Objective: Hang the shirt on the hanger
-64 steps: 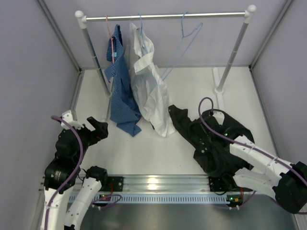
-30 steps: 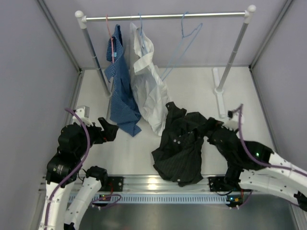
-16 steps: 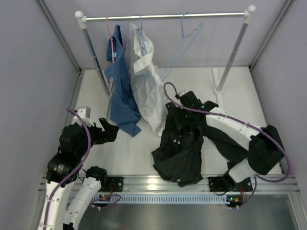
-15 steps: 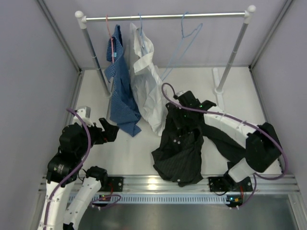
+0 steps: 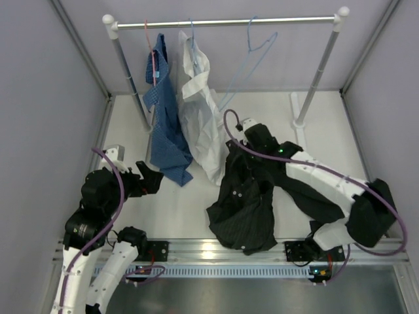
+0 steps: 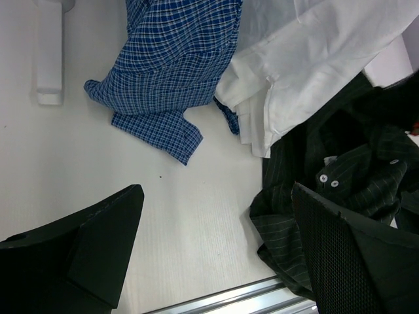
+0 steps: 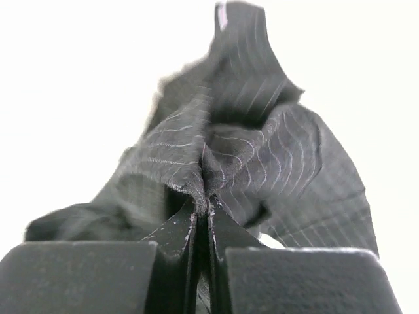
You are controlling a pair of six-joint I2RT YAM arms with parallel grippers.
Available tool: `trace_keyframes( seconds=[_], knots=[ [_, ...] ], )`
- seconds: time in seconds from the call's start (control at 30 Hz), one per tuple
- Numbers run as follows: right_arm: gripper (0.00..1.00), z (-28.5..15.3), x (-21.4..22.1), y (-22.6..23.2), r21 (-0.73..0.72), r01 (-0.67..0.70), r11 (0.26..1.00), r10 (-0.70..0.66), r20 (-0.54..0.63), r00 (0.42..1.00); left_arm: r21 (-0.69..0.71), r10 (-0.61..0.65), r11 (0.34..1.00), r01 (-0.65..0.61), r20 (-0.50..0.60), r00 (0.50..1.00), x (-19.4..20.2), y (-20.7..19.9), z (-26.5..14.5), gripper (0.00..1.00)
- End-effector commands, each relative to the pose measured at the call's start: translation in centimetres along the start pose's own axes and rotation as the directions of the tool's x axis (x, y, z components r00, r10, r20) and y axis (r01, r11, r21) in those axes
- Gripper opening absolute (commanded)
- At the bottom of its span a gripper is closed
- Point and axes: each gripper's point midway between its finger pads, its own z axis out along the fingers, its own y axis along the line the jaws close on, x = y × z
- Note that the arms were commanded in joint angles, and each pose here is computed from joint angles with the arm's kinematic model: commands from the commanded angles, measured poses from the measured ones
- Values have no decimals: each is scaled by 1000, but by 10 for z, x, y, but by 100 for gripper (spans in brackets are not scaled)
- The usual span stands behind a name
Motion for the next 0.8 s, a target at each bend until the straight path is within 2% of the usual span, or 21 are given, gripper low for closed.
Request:
trace_keyframes(
  seconds=[0.0,0.1,0.13,0.17,0.23,0.37,0.5,0.53,0.6,0.63,0.67,0.7,0.77],
  knots=[
    [0,-91,-80,3,-75,-145,987,162,358,920,55,6,998,-6,14,1000,-8,-12,1,98],
    [0,-140,-100,6,-165,-173,971,230,448,864,129,-29,991,27,16,999,-20,-31,2,98],
    [0,-151,-102,7,-182,-175,968,241,458,856,210,-71,975,75,-28,997,-20,-49,5,98],
    [0,-164,-110,6,-201,-197,960,272,480,834,271,-88,959,87,-6,996,-33,-64,4,98],
    [0,-192,-115,1,-221,-223,949,308,523,795,345,-131,928,140,-50,990,-40,-83,7,98],
    [0,-245,-125,-17,-264,-317,911,412,603,683,461,-181,871,171,-23,983,-68,-114,6,98],
    [0,-253,-118,-21,-283,-352,892,451,605,656,517,-218,832,200,-27,976,-69,-140,11,98],
    [0,-243,-109,-16,-298,-353,887,461,579,672,569,-185,799,196,-78,980,-55,-162,6,98],
    [0,-245,-110,-5,-368,-313,876,479,586,653,513,-155,842,168,-68,985,-38,-174,30,98],
    [0,-243,-107,0,-395,-296,870,486,578,656,569,-90,812,130,-98,991,-15,-204,18,97],
    [0,-238,-99,6,-417,-283,864,490,562,666,484,-92,870,91,-21,996,-16,-202,31,97],
    [0,-239,-98,7,-427,-282,859,496,562,662,452,-28,892,26,-4,1000,-3,-211,41,97],
    [0,-243,-92,9,-452,-274,849,508,557,657,483,17,875,-26,23,1000,14,-238,32,97]
  ],
)
